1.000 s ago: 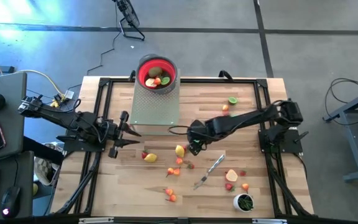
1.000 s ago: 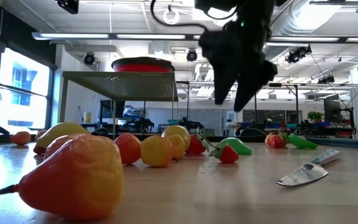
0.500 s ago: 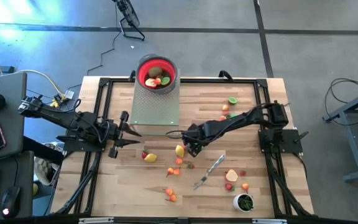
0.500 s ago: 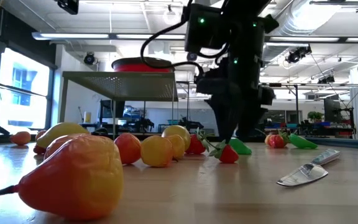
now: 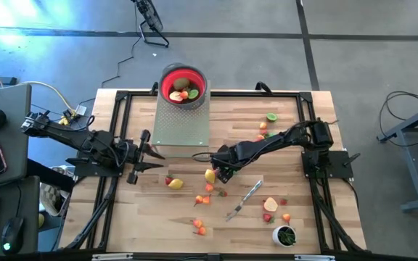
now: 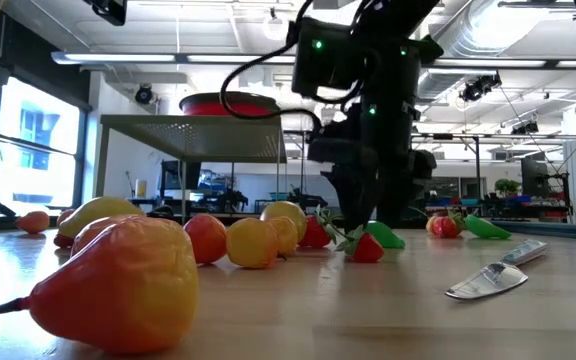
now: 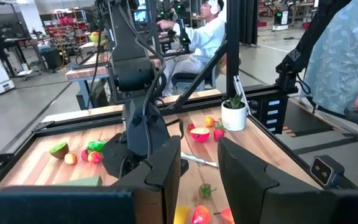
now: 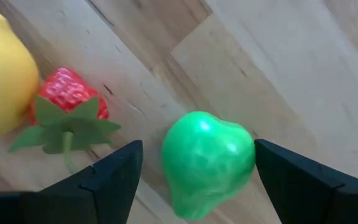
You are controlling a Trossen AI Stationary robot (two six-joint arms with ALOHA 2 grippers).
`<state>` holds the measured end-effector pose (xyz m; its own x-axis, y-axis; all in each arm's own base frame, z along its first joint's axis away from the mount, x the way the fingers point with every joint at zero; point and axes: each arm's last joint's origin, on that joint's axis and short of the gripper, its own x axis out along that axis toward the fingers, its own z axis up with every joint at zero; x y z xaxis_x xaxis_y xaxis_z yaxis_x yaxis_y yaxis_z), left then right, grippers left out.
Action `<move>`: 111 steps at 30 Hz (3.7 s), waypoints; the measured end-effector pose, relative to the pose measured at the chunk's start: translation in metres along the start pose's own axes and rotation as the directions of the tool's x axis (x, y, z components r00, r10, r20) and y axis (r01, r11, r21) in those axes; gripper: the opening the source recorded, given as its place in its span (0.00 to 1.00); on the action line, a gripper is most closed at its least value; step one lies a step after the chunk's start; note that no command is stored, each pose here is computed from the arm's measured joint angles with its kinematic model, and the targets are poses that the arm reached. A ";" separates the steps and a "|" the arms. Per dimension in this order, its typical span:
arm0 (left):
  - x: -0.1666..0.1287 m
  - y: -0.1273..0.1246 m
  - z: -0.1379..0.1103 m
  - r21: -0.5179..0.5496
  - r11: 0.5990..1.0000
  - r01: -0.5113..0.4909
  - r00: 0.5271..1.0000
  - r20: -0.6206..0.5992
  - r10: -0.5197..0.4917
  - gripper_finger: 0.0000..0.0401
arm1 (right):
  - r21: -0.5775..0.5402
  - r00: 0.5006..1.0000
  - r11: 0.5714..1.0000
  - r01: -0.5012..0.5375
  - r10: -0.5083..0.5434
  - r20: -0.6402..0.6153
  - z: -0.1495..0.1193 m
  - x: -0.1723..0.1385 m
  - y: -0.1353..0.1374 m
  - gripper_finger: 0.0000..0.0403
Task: Pick & Place Fruit
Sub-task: Put the green half pear into the red strainer on the shelf
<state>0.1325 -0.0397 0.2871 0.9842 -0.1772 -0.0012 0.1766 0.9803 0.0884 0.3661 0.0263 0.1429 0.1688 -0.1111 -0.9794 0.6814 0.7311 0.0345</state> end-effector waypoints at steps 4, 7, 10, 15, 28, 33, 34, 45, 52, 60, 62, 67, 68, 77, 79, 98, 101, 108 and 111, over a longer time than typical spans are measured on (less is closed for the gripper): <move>0.000 0.000 0.000 0.000 1.000 0.000 1.000 -0.002 0.000 0.26 | -0.009 1.000 1.000 0.001 -0.001 -0.004 0.001 0.005 0.001 0.74; 0.000 0.000 0.000 0.000 1.000 -0.001 1.000 -0.002 0.001 0.26 | -0.009 1.000 1.000 0.005 -0.005 -0.008 0.001 0.007 0.001 0.74; 0.000 0.000 0.000 0.000 1.000 -0.001 1.000 -0.001 0.001 0.26 | -0.010 1.000 1.000 0.006 -0.006 -0.011 0.000 0.008 0.001 0.74; 0.000 0.000 0.000 0.000 1.000 -0.001 1.000 -0.001 0.001 0.26 | -0.010 1.000 1.000 0.000 -0.001 -0.025 0.000 0.008 0.001 0.73; 0.000 0.000 0.000 0.000 1.000 -0.001 1.000 0.000 0.001 0.26 | -0.011 0.999 1.000 -0.010 0.010 -0.042 -0.001 0.007 0.001 0.57; 0.000 0.000 0.001 0.011 1.000 -0.005 1.000 0.013 0.004 0.26 | -0.011 0.999 1.000 -0.014 0.013 -0.046 -0.001 0.007 0.001 0.59; 0.000 0.000 0.002 0.011 1.000 -0.007 1.000 0.016 0.007 0.26 | -0.011 0.999 1.000 -0.014 0.013 -0.046 -0.001 0.007 0.001 0.60; 0.000 0.001 0.004 0.010 1.000 -0.014 0.999 0.036 0.013 0.26 | -0.032 0.998 0.999 -0.032 0.030 -0.061 -0.002 0.007 0.001 0.60; 0.000 0.001 0.004 0.021 1.000 -0.014 0.999 0.035 0.013 0.26 | -0.009 0.998 0.999 -0.038 0.037 -0.058 -0.001 0.008 0.002 0.60; 0.000 0.001 0.003 0.041 0.999 -0.014 0.999 0.033 0.013 0.26 | 0.026 0.998 0.999 -0.040 0.042 -0.057 -0.001 0.008 0.002 0.60; 0.000 0.001 0.003 0.042 0.999 -0.013 1.000 0.025 0.012 0.26 | 0.033 0.998 0.998 -0.046 0.047 -0.052 0.000 0.008 0.003 0.60; 0.000 0.000 0.001 0.044 0.999 -0.010 1.000 0.012 0.010 0.26 | 0.043 0.998 0.998 -0.052 0.053 -0.046 0.000 0.008 0.003 0.60; 0.000 0.000 0.001 0.045 0.999 -0.010 1.000 0.007 0.010 0.26 | 0.043 0.997 0.998 -0.052 0.054 -0.046 0.000 0.008 0.003 0.60; 0.000 0.000 0.000 0.045 0.999 -0.009 1.000 0.002 0.009 0.26 | 0.046 0.998 0.998 -0.046 0.048 -0.038 0.001 0.008 0.002 0.56; 0.000 0.000 0.000 0.045 0.999 -0.009 1.000 0.002 0.009 0.26 | 0.046 0.998 0.998 -0.048 0.050 -0.039 0.001 0.008 0.002 0.54; 0.000 0.000 0.001 0.037 0.999 -0.007 1.000 0.008 0.006 0.26 | 0.005 0.979 0.979 -0.205 0.205 -0.005 0.004 -0.028 0.005 0.55; 0.000 0.000 0.001 0.036 0.999 -0.007 1.000 0.009 0.007 0.26 | -0.012 0.970 0.970 -0.243 0.243 0.029 0.006 -0.041 0.004 0.55; 0.000 0.001 0.005 0.030 0.999 -0.029 0.999 0.045 0.028 0.26 | -0.050 0.931 0.938 -0.343 0.346 0.114 0.009 -0.084 -0.004 0.55; 0.000 0.003 0.008 0.016 0.997 -0.080 0.994 0.080 0.078 0.26 | -0.081 0.901 0.918 -0.387 0.396 0.176 0.010 -0.106 -0.009 0.55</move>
<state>0.1324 -0.0376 0.2957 0.9906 -0.1066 0.0856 0.0975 0.9898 0.1042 0.3497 0.0249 0.2484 0.5469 0.0709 -0.8342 0.5029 0.7688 0.3951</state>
